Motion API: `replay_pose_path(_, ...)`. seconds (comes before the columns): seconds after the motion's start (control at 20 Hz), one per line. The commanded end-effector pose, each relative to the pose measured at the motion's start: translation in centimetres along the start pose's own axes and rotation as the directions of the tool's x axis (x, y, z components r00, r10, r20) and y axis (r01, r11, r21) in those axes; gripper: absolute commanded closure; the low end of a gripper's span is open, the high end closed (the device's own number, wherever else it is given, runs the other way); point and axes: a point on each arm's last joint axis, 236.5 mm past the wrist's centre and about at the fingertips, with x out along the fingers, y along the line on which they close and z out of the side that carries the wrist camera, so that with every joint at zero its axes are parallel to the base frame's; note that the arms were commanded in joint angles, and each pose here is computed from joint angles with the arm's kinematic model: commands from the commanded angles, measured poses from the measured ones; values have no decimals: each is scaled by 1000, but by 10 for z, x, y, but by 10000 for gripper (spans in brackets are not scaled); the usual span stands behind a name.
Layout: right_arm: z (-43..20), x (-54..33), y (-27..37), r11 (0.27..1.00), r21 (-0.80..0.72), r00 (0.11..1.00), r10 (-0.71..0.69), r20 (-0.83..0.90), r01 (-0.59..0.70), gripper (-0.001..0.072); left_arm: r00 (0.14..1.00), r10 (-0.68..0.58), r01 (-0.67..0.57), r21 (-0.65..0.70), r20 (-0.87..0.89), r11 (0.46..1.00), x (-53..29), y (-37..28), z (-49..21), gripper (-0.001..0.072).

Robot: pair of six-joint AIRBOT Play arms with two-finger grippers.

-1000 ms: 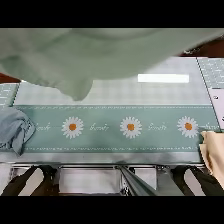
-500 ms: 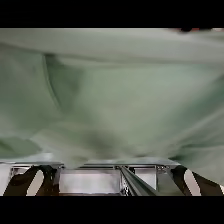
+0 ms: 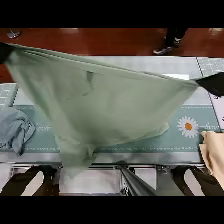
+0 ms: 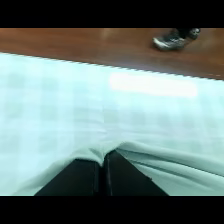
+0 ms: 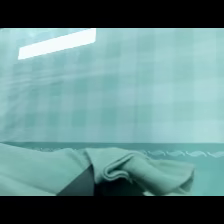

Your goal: Fold the shirts.

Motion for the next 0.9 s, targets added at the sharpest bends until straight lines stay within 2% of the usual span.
replay_pose_path(0.0, 18, 89, -29, 981, 140, 991, 126, 53, -132, 669, 1000, -7, 7, -26, 28, 1000, 95, 8, -16, 678)
replay_pose_path(0.15, 39, 167, -35, 961, 207, 983, 181, 21, -181, 670, 999, 15, -12, -86, 36, 996, 146, 19, -24, 679)
replay_pose_path(0.3, 54, 233, -41, 944, 269, 978, 207, -38, -189, 669, 998, 11, -24, -231, -61, 973, 180, 28, -59, 678)
replay_pose_path(0.4, 60, 261, -50, 896, 408, 974, 217, -56, -176, 662, 991, -24, -17, -303, -130, 953, 192, 24, -82, 678)
replay_pose_path(0.45, 61, 268, -53, 868, 466, 973, 224, -63, -170, 472, 988, -33, -16, -318, -149, 948, 195, 23, -88, 675)
replay_pose_path(0.5, 60, 271, -51, 851, 496, 968, 240, -79, -170, 78, 987, -32, -19, -318, -155, 948, 195, 25, -90, 624)
replay_pose_path(0.55, 62, 266, -49, 856, 483, 962, 258, -94, -183, 88, 987, -33, -21, -319, -160, 947, 194, 26, -89, 394)
replay_pose_path(0.6, 69, 254, -49, 858, 474, 956, 275, -98, -198, 89, 983, -37, -23, -321, -181, 947, 190, 28, -89, -3)
replay_pose_path(0.75, 84, 189, -60, 857, 452, 930, 341, -136, -248, 88, 932, -65, -57, -320, -358, 946, 159, 57, -106, 7)
replay_pose_path(0.85, 80, 137, -88, 879, 429, 932, 311, -185, -209, 89, 869, -79, -125, -371, -489, 920, 125, 97, -132, 7)
